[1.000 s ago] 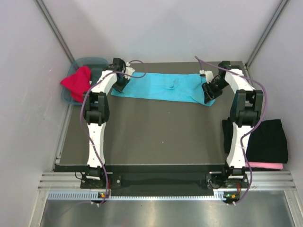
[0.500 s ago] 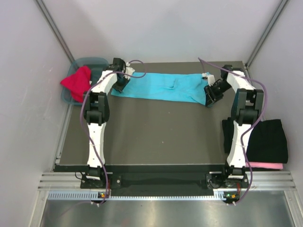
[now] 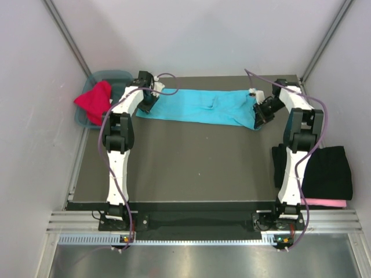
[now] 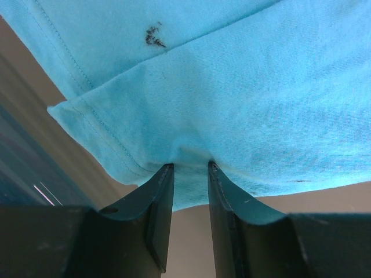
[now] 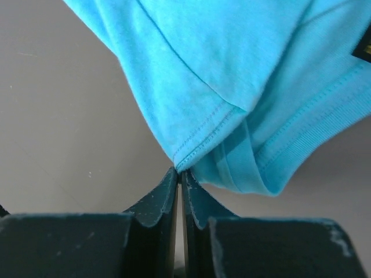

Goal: Fold and stack the t-shirts
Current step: Fold the tshirt

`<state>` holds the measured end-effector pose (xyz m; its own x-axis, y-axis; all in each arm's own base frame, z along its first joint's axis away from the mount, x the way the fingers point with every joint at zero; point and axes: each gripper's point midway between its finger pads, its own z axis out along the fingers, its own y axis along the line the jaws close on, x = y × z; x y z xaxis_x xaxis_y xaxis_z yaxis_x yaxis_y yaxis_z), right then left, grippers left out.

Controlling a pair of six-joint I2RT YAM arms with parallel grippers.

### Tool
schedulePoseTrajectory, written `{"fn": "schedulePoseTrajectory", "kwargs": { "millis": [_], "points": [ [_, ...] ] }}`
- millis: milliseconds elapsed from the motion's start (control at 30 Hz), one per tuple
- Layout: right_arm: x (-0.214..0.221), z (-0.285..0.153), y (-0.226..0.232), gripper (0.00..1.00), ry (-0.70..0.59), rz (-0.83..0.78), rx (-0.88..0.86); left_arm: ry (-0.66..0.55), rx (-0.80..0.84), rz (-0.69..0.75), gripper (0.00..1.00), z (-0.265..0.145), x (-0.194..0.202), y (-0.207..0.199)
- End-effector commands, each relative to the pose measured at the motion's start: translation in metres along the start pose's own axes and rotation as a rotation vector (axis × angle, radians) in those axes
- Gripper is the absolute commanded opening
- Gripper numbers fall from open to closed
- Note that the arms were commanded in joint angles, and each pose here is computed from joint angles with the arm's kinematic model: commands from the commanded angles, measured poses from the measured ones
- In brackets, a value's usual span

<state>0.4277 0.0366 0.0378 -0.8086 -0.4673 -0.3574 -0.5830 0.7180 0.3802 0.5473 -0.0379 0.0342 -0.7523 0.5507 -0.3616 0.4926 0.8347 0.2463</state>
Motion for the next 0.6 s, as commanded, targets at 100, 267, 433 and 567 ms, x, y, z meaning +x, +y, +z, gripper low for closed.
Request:
{"fn": "schedulePoseTrajectory", "kwargs": {
  "millis": [100,267,433,567],
  "points": [
    [-0.002,-0.028,-0.024,0.02,-0.02,-0.016,0.054,0.025,-0.017,-0.015,0.35,0.01,0.009,0.007],
    [-0.006,-0.034,-0.036,0.03,-0.034,-0.006,0.079,0.023,-0.017,-0.018,0.35,0.011,0.009,0.008],
    [-0.007,-0.035,-0.035,0.18,-0.035,0.001,0.08,-0.001,0.013,0.002,0.34,0.007,0.005,0.005],
    [-0.018,-0.061,-0.031,0.25,-0.067,-0.04,0.123,-0.105,-0.003,0.043,0.36,-0.031,-0.022,0.016]
  ]
}}
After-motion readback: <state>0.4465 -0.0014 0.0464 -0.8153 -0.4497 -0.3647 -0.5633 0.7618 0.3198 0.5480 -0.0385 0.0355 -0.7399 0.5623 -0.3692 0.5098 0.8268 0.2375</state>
